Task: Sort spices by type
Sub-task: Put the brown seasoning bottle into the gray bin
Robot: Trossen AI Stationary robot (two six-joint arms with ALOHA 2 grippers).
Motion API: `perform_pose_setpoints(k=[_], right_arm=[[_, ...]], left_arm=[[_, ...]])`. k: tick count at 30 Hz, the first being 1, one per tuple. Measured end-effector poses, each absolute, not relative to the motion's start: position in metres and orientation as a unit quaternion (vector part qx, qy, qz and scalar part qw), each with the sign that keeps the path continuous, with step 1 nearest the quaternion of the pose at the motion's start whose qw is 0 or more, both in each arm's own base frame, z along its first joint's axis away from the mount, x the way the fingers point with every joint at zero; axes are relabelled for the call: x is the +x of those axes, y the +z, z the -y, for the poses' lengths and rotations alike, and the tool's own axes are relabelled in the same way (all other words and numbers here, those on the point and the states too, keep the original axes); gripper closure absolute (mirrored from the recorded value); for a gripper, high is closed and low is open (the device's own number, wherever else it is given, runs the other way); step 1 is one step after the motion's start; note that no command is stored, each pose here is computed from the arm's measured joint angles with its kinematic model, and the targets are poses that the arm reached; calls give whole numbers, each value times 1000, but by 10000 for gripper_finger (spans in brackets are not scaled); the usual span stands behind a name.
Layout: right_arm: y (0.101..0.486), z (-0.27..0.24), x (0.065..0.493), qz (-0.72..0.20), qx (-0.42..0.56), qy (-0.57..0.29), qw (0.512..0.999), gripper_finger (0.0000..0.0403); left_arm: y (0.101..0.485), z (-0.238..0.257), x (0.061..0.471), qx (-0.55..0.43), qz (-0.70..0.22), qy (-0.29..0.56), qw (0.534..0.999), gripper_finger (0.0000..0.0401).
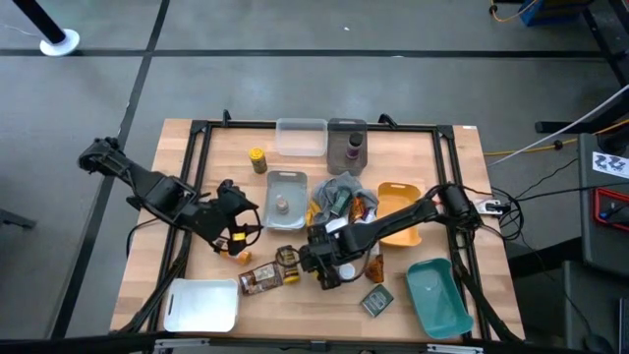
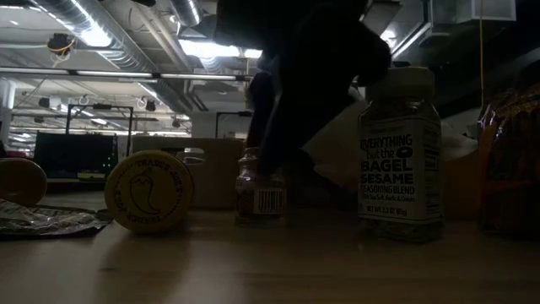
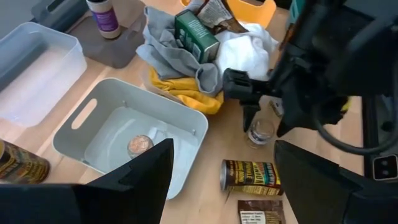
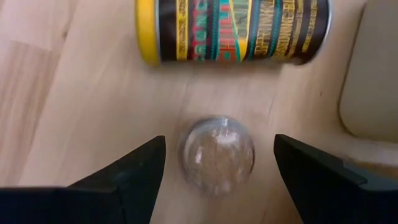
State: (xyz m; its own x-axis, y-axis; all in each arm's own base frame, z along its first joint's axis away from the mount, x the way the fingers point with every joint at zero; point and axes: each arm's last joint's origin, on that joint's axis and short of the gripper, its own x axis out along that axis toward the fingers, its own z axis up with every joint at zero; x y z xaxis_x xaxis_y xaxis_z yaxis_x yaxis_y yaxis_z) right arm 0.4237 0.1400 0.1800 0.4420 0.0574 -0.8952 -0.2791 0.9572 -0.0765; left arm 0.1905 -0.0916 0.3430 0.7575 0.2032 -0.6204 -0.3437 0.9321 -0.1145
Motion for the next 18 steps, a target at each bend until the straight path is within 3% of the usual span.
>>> perform_pose_setpoints(k=[9, 18], right_arm=[[172, -141, 426, -524, -106, 99, 839, 115], [167, -142, 426, -528, -105, 103, 836, 215]], left_arm=[[343, 95, 189, -107, -316, 139, 932, 141], [343, 95, 189, -89, -317, 137, 934, 141]])
